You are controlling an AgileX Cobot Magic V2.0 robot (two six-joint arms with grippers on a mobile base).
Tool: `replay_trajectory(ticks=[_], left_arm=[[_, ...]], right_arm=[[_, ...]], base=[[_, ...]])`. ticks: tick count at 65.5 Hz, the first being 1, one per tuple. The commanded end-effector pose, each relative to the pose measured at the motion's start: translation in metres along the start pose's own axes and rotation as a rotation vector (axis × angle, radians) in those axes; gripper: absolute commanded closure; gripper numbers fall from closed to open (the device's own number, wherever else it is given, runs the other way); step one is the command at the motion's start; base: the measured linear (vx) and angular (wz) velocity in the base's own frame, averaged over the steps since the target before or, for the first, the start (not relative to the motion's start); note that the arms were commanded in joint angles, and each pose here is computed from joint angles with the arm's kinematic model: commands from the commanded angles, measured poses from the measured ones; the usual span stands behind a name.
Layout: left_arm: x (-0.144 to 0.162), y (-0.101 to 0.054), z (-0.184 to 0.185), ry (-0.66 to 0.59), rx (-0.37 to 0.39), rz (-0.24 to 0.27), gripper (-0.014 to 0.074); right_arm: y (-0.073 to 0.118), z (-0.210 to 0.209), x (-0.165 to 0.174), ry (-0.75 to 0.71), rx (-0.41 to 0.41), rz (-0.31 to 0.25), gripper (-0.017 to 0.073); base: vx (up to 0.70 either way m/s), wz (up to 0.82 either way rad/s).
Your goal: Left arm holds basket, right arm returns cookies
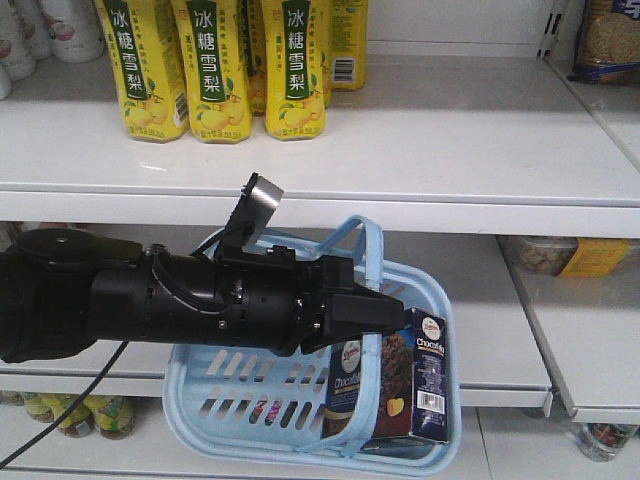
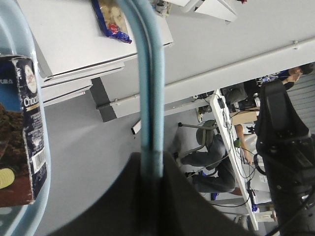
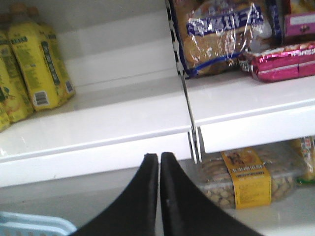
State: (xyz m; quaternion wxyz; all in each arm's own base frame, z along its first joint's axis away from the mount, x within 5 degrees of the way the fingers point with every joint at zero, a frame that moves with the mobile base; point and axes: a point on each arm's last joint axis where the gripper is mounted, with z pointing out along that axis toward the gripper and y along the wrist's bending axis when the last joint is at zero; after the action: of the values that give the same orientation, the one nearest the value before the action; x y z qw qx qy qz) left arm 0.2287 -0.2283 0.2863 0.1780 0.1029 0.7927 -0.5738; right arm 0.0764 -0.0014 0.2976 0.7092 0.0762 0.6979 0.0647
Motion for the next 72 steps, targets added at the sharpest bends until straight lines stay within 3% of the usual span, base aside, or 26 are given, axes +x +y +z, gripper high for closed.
replay_trajectory(ticks=[1,7,28,35,56,63,72], left_arm=[[-0.013,-0.026,-0.01,-0.102,0.103,-0.015,0.06],[-0.013,-0.026,-0.01,-0.102,0.103,-0.015,0.06],[-0.013,-0.026,-0.01,-0.102,0.103,-0.015,0.06],[-0.013,-0.026,-0.01,-0.102,0.103,-0.015,0.06],[-0.013,-0.026,-0.01,-0.102,0.103,-0.015,0.06],[-0.013,-0.026,-0.01,-0.102,0.103,-0.015,0.06],[-0.013,-0.026,-0.01,-0.102,0.103,-0.015,0.06]], right_arm=[[0.002,0.012,-0.011,-0.022,-0.001,-0.005,0.0563],[0.002,0.017,-0.009,0.005,0.004,0.015,0.0563],[0.0,0.029,-0.003,0.06,0.015,-0.017,0.0529],[0.0,0.029,-0.004,0.055,0.014,-0.019,0.0462],[0.0,0.029,-0.003,0.057,0.015,-0.021,0.0134],[0.0,0.029,-0.001,0.085,0.021,-0.01,0.0083],[0.004,0.029,0.002,0.112,-0.012,0.043,0.0074]], base=[[0.0,0.0],[0.0,0.0],[0.0,0.0],[0.0,0.0],[0.0,0.0],[0.0,0.0],[0.0,0.0]])
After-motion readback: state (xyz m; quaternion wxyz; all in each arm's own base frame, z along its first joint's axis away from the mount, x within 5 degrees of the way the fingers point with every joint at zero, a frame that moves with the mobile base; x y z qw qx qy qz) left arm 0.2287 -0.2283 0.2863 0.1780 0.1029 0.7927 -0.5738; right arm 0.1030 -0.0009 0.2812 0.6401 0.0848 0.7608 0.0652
